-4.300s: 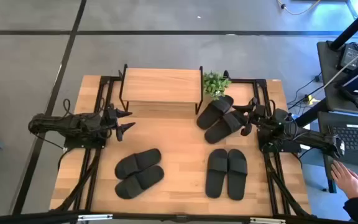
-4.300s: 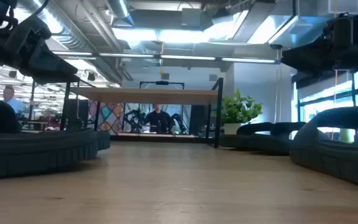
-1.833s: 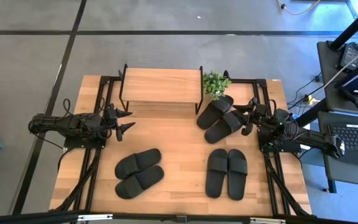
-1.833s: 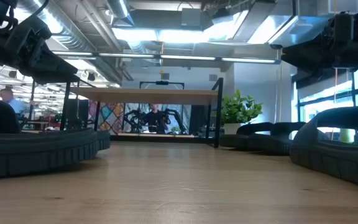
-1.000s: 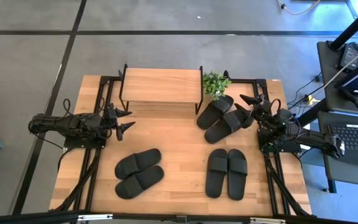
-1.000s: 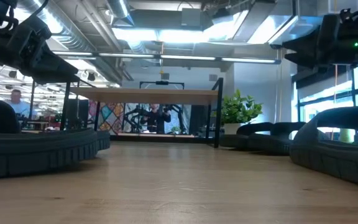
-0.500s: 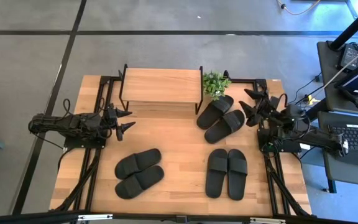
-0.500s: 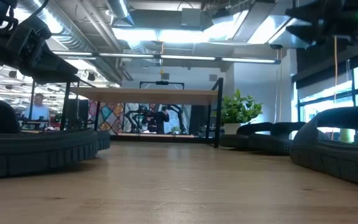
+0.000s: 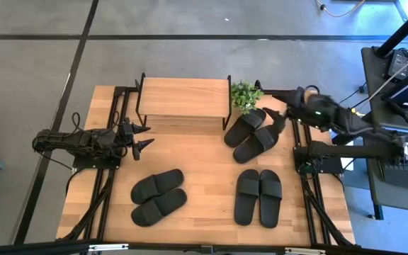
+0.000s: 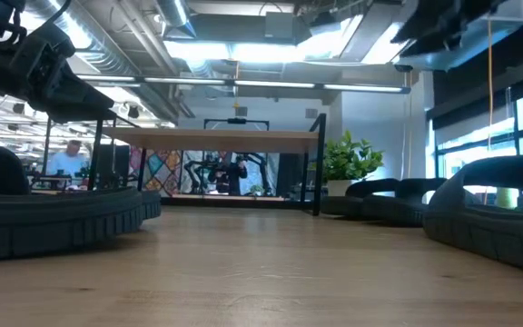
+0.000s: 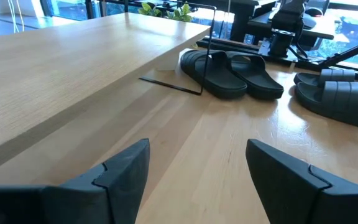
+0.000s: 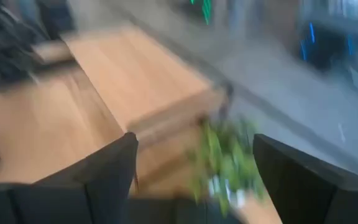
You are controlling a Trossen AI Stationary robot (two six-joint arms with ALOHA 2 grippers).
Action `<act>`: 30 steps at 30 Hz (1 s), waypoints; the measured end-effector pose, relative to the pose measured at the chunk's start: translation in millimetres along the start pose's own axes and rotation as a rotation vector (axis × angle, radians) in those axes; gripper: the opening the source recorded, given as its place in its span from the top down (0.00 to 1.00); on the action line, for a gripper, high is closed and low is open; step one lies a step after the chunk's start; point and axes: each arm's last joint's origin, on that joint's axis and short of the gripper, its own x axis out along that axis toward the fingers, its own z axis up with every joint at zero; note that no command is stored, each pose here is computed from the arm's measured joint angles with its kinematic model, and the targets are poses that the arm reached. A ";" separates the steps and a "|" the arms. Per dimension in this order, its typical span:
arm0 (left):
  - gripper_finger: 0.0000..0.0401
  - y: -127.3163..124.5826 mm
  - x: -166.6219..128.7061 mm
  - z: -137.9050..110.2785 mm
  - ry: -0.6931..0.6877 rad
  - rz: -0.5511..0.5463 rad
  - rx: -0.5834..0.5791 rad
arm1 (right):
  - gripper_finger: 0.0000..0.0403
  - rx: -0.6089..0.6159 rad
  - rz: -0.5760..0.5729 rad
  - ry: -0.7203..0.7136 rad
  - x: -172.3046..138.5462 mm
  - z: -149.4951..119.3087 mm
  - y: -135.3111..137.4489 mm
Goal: Pick and place slides into the shelf
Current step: Put the black slide on the shelf
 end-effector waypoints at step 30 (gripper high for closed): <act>0.36 1.8 -0.1 0.6 -0.016 0.063 0.000 | 0.21 -0.035 -0.380 0.996 110.6 -115.8 93.5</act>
